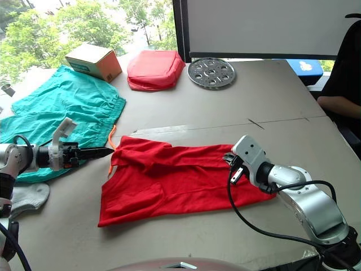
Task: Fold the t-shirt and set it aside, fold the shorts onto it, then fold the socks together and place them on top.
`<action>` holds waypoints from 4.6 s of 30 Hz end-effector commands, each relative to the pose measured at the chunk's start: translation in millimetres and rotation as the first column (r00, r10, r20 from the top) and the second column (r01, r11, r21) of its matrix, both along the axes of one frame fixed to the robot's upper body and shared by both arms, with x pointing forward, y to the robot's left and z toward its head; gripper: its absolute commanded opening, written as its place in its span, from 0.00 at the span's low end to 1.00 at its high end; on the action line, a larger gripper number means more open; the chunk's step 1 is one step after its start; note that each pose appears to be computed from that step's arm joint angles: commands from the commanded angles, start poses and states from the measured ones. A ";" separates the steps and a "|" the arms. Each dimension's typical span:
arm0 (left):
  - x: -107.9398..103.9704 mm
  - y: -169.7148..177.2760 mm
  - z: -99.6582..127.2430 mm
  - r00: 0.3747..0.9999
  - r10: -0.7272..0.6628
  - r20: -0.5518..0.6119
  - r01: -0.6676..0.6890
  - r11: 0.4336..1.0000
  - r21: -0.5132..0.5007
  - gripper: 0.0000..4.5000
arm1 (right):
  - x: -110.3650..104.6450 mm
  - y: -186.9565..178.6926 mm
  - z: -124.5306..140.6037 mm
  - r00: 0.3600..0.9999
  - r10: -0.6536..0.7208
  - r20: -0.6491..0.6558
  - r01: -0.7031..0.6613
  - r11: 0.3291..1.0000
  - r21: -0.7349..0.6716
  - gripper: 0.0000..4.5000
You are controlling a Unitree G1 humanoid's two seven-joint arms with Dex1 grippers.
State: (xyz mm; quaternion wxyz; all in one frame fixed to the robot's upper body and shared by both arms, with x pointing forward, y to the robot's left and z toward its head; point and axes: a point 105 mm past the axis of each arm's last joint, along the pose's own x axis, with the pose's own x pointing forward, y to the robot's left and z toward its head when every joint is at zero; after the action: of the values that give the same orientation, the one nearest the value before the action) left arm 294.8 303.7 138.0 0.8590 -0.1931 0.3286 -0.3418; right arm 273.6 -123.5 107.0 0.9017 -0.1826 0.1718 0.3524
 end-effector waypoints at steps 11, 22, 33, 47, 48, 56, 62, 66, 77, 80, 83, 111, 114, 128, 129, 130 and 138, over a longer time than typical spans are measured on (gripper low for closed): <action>40.0 -91.6 -8.7 0.948 -0.196 0.250 0.119 0.949 0.292 0.02 | 46.2 -9.5 -18.0 0.984 -0.116 -0.135 0.093 0.981 -0.169 0.00; 59.8 -49.9 -49.7 0.945 0.008 0.328 -0.192 0.825 0.532 0.02 | 70.6 -53.7 -25.3 0.943 -0.331 0.037 0.319 0.866 -0.384 0.00; 58.1 -61.7 -6.6 0.803 0.220 0.554 -0.409 0.879 0.243 0.02 | 98.0 -38.2 -1.0 0.929 -0.270 0.253 0.334 0.908 -0.254 0.00; 21.0 -174.7 -12.0 0.963 -0.154 0.223 0.152 0.988 0.028 0.02 | 37.6 102.1 8.6 0.967 0.251 -0.038 -0.245 0.962 0.122 0.00; 21.5 -176.1 -22.6 0.965 -0.156 0.210 0.147 0.987 0.060 0.02 | 40.6 106.5 0.6 0.970 0.238 -0.055 -0.231 0.966 0.116 0.00; 23.7 -113.5 -71.1 0.990 0.049 0.130 -0.074 0.978 0.196 0.02 | 50.6 21.9 -27.4 0.987 -0.084 -0.140 0.086 0.996 0.006 0.00; 22.1 -87.5 -70.6 0.971 0.229 0.061 -0.234 0.968 0.087 0.02 | 41.4 -48.9 -25.0 0.900 -0.382 -0.210 0.401 0.915 0.054 0.00; 18.5 -85.9 -71.5 0.962 0.273 0.010 -0.273 0.962 0.027 0.02 | 43.3 -84.4 -24.2 0.807 -0.545 -0.229 0.572 0.817 0.070 0.00; -32.3 -115.9 25.6 0.930 -0.086 0.358 0.137 0.983 -0.119 0.40 | -15.9 -40.3 34.2 0.996 0.008 0.094 -0.018 0.995 0.102 0.39; -60.1 -117.2 28.9 0.890 -0.225 0.396 0.246 0.969 -0.001 0.76 | -41.9 -48.2 28.7 0.981 0.163 0.102 -0.160 0.986 -0.040 0.76; -83.1 -110.7 14.8 0.802 -0.389 0.454 0.317 0.921 0.227 0.99 | -58.1 -61.8 18.9 0.956 0.278 0.099 -0.250 0.941 -0.227 0.99; -138.6 -61.7 -66.1 0.440 -0.689 0.575 0.088 0.671 0.736 0.99 | -88.2 -100.8 -43.5 0.887 0.391 0.246 -0.201 0.806 -0.558 0.99; -136.7 -59.2 -63.1 0.413 -0.702 0.580 0.044 0.652 0.757 0.99 | -85.0 -97.0 -42.2 0.864 0.410 0.291 -0.183 0.795 -0.578 0.99; -143.5 -51.1 -62.5 0.306 -0.775 0.553 -0.049 0.568 0.822 0.99 | -67.7 -90.7 -45.4 0.794 0.456 0.402 -0.087 0.740 -0.667 0.99; -142.0 -51.7 -61.4 0.301 -0.773 0.558 -0.060 0.569 0.820 0.99 | -68.6 -92.5 -46.1 0.794 0.457 0.402 -0.079 0.733 -0.676 0.99; -141.1 -52.2 -60.9 0.298 -0.772 0.561 -0.067 0.569 0.819 0.99 | -69.7 -93.9 -46.8 0.794 0.458 0.399 -0.078 0.728 -0.681 0.99; -150.4 -58.2 -51.8 0.292 -0.759 0.581 -0.104 0.579 0.809 0.99 | -55.4 -98.5 -35.4 0.750 0.462 0.473 0.023 0.696 -0.717 0.99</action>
State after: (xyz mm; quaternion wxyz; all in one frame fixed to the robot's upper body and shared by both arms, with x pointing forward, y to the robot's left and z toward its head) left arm 140.9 247.4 74.2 0.7817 0.4543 -0.0388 -0.4254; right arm 208.1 -207.8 66.6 0.7211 -0.6059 -0.0519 0.3320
